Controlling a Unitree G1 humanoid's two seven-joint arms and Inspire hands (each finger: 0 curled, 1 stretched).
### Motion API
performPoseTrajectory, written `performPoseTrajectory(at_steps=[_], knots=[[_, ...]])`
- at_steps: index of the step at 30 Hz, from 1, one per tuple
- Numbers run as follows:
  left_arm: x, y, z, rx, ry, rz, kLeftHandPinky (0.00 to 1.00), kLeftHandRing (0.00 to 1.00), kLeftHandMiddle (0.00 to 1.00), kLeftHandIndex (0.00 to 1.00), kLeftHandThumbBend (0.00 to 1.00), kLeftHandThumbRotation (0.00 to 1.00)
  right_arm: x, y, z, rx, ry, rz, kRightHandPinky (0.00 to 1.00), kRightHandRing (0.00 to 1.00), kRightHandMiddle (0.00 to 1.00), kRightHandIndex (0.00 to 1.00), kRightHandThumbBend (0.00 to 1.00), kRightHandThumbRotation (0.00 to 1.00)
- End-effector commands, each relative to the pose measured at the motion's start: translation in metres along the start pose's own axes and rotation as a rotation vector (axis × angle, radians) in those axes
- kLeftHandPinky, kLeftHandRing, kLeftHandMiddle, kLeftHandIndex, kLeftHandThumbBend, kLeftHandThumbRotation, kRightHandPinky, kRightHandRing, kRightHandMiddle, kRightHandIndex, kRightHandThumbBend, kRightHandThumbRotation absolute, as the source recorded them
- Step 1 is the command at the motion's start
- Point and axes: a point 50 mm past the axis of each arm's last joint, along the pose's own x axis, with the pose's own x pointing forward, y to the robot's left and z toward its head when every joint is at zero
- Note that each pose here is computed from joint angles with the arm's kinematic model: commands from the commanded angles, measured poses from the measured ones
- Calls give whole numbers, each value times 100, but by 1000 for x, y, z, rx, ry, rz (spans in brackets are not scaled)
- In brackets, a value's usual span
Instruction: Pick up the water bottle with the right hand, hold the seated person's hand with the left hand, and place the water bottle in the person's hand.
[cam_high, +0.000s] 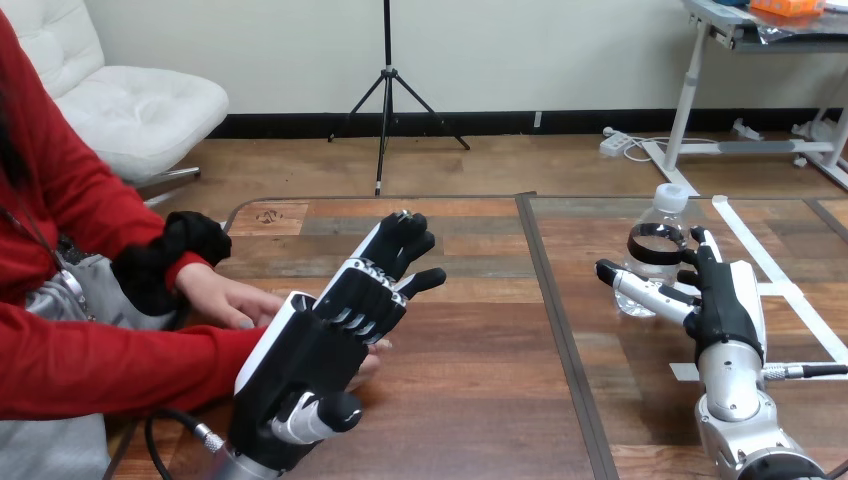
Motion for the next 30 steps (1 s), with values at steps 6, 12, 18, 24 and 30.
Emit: performPoseTrajectory(at_steps=[6,12,18,24,30], knots=[[9,13,11,41,-64,-1,91,98,98,96,100,63,14,-1,40,37,-87,-41,79,87,88,93,100,27],[8,16,11,39,-67,3,91,97,98,95,100,64,13,0,41,73,-88,-66,69,78,80,85,100,17],[7,18,12,36,-65,10,91,96,97,95,100,65,12,1,41,122,-81,-66,62,71,72,73,100,5],[7,18,12,45,-68,11,91,96,96,95,100,64,12,3,41,130,-75,-68,60,66,67,67,97,1],[8,19,12,35,-61,1,90,96,95,94,100,63,12,3,42,141,-81,-78,58,63,64,62,95,0]])
